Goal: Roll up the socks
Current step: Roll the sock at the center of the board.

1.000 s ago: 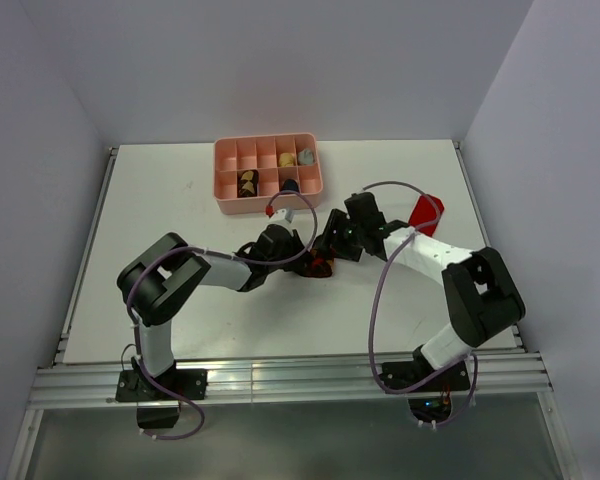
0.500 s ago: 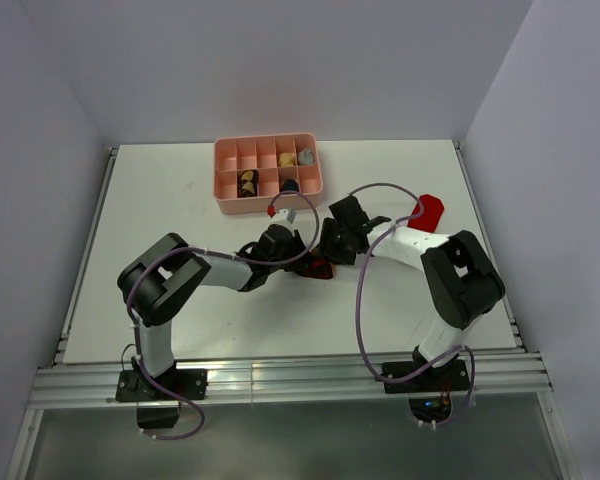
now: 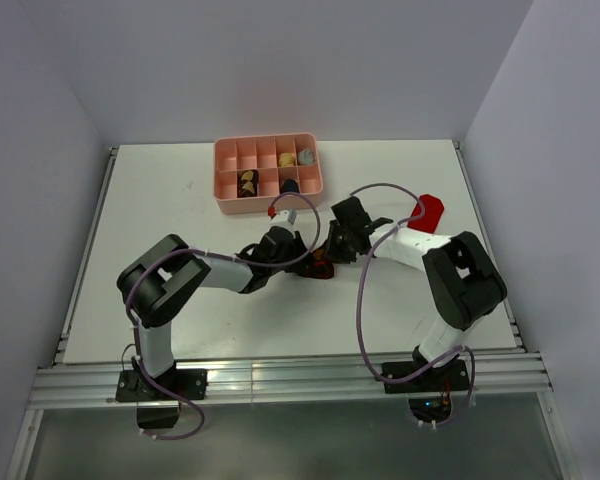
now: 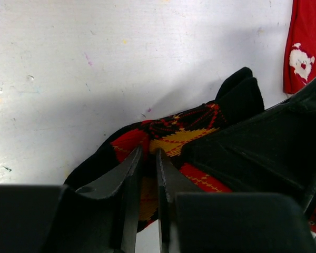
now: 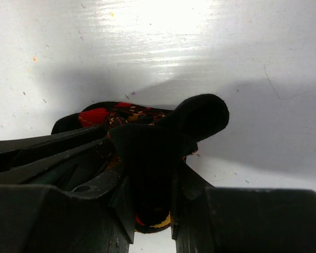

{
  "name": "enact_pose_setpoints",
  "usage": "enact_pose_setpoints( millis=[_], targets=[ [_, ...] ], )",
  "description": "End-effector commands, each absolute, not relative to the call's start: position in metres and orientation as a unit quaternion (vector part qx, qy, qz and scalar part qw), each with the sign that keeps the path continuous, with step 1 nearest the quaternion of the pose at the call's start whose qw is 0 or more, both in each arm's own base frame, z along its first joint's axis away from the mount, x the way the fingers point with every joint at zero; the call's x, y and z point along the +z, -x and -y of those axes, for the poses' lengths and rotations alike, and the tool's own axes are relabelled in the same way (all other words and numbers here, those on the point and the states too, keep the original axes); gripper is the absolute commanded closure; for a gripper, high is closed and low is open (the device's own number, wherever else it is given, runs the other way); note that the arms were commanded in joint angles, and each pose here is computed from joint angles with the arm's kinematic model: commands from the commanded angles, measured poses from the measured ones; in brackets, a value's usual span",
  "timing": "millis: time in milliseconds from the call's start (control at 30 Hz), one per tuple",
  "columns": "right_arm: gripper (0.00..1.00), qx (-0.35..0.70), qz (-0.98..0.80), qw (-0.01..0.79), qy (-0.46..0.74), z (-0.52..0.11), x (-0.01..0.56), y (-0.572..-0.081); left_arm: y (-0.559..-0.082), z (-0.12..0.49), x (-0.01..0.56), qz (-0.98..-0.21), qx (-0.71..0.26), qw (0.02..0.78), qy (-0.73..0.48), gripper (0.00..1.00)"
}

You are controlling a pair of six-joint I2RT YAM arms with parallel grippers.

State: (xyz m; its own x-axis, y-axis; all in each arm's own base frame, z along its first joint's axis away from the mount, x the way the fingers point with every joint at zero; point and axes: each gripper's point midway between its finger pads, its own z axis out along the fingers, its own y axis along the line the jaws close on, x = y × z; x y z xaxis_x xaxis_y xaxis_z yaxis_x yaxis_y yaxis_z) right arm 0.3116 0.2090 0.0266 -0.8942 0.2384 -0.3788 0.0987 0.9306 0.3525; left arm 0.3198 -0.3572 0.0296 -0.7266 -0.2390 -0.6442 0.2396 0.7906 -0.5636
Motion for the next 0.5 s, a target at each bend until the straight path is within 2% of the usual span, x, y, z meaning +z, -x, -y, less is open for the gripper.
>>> enact_pose_setpoints(
  millis=[0,100,200,333,467],
  targets=[
    [0.88,0.136,-0.965,0.204,-0.093,-0.181,0.018,-0.302,-0.306,0.321,-0.005,-0.905,-0.249,0.344,-0.003,0.79],
    [0.90,0.146,-0.960,0.213,-0.105,-0.171,0.023,-0.305,-0.309,0.313,-0.005,-0.905,-0.250,0.346,0.009,0.79],
    [1.00,0.151,-0.959,0.219,-0.101,-0.172,0.028,-0.308,-0.312,0.312,0.003,-0.899,-0.258,0.353,0.011,0.78],
    [1.00,0.154,-0.958,0.222,-0.094,-0.184,0.034,-0.313,-0.317,0.321,0.035,-0.881,-0.290,0.372,0.013,0.70],
    [1.00,0.136,-0.963,0.215,-0.086,-0.192,0.031,-0.312,-0.321,0.319,0.048,-0.876,-0.279,0.394,0.007,0.70]
  ],
)
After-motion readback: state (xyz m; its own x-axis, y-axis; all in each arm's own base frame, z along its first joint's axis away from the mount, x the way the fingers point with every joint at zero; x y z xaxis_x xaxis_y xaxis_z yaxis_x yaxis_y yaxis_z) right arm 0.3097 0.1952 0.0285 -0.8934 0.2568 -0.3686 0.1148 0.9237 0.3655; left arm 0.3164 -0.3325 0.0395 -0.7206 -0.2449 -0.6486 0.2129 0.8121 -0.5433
